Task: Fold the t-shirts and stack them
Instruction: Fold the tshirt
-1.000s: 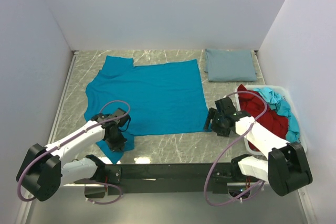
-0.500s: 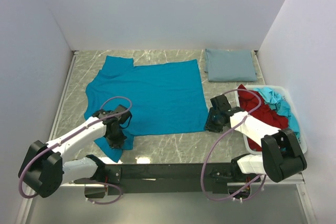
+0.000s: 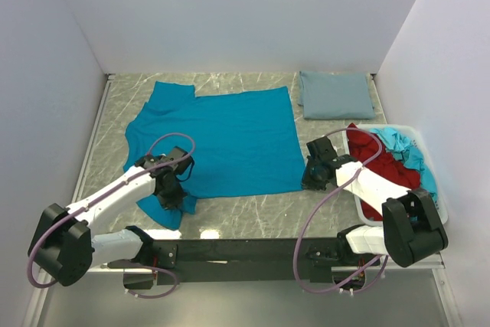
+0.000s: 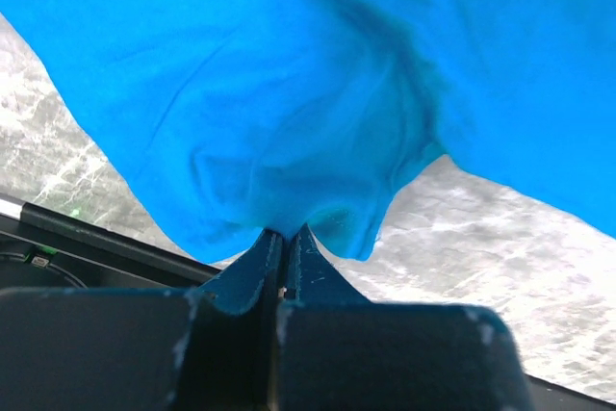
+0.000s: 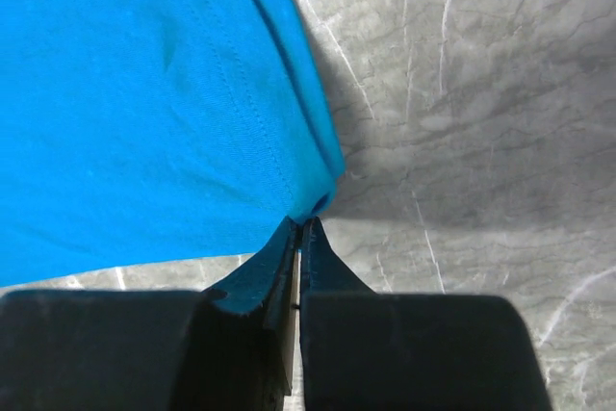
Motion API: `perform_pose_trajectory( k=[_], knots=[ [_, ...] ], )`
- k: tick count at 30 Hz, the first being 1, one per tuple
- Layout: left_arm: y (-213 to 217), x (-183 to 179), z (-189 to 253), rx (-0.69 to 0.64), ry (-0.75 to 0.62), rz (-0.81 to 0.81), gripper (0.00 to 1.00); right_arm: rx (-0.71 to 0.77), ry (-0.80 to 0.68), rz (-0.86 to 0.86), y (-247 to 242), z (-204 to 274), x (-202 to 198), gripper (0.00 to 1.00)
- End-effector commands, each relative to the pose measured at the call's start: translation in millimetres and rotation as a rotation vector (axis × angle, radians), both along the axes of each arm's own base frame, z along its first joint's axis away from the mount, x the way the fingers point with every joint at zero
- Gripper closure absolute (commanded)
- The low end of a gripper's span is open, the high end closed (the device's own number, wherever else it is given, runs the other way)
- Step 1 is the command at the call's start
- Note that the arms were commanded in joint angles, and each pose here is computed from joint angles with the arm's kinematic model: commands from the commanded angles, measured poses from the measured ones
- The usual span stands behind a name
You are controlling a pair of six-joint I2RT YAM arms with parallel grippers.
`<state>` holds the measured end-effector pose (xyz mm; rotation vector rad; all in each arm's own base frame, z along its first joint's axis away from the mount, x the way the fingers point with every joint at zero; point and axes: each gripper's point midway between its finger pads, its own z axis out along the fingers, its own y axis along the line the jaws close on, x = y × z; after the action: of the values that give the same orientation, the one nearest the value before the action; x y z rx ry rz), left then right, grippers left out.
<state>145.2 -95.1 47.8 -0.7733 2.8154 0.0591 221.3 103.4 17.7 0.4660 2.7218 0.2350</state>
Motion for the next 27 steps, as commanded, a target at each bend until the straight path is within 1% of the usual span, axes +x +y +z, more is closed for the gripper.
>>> perform_pose_trajectory(
  k=[1,9,13,19,21,27],
  knots=[
    [3,18,15,0.04,-0.057,-0.028,1.0,-0.012,-0.083,0.013,1,25,17,1.0],
    [9,41,39,0.075,-0.159,0.013,1.0,-0.017,-0.129,0.029,4,42,32,1.0],
    [12,51,44,0.053,-0.196,0.017,1.0,-0.017,-0.151,0.037,6,49,40,1.0],
    [17,68,42,0.046,-0.201,0.004,1.0,-0.022,-0.179,0.042,8,60,51,1.0],
    [12,75,41,0.023,-0.204,-0.021,1.0,-0.021,-0.19,0.042,9,64,56,1.0],
    [13,93,46,0.024,-0.207,-0.036,1.0,-0.027,-0.201,0.044,12,74,68,1.0]
  ],
)
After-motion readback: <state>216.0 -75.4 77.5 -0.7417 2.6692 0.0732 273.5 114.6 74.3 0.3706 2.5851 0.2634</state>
